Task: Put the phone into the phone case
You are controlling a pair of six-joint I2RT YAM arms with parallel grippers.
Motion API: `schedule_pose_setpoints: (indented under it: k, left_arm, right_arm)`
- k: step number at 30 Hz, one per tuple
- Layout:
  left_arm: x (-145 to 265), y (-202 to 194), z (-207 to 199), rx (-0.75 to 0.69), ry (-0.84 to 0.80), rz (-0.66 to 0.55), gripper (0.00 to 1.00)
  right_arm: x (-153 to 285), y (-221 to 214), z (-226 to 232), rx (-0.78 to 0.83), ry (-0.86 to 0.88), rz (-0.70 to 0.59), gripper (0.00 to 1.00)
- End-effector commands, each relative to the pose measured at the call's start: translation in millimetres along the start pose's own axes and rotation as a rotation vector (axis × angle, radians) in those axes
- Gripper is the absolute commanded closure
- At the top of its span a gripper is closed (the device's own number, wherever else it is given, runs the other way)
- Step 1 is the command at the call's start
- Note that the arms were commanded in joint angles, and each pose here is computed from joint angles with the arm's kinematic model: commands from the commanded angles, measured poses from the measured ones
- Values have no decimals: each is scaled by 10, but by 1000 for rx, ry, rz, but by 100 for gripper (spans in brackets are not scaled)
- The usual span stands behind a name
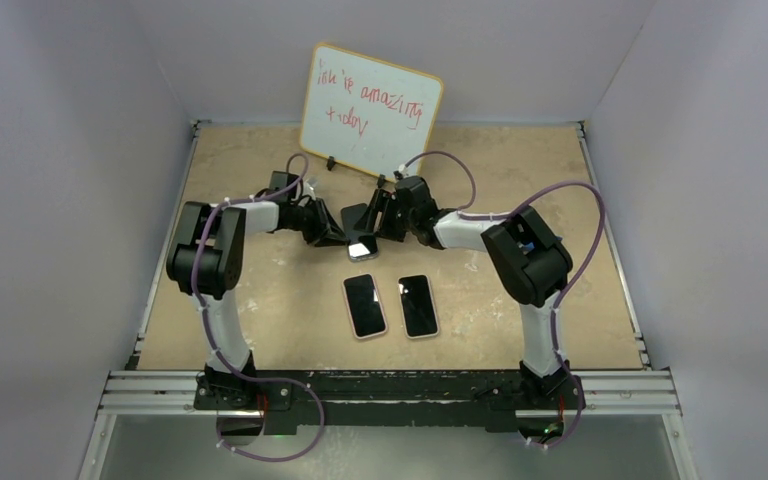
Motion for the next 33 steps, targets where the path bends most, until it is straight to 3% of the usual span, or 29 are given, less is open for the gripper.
schedule_pose_setpoints:
  k: [1,10,23,26,30,33]
  left_arm:
    - [-112,-60,251,7,70,33,84]
    - [-17,-79,345,-8,105,32,75]
    - [31,-118,405,20,74,56,83]
    - [39,-96,429,20,78,49,84]
    - [47,-44,427,33,66,47,86]
    - [85,-31,353,24,34,51,86]
  right_arm:
    - [-39,26,269,-36,165,-2,33]
    - [132,95,511,-16,331,-27,37]
    - [127,14,552,-9,412,-1,43]
    - [93,45,502,-10,358,-9,39]
    - [42,-30,228,49,165,33,37]
    - [16,-31,183,89,139,48,34]
Point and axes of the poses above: each gripper's point midway between its finger pads, its own x axis back along the fingers, its own z axis along the line the jaws close on, y = z × x, the point moved 4 cm from there along x, back along the fingers, and after that the axes turned 14 degrees about x, right-handed, at the moved point
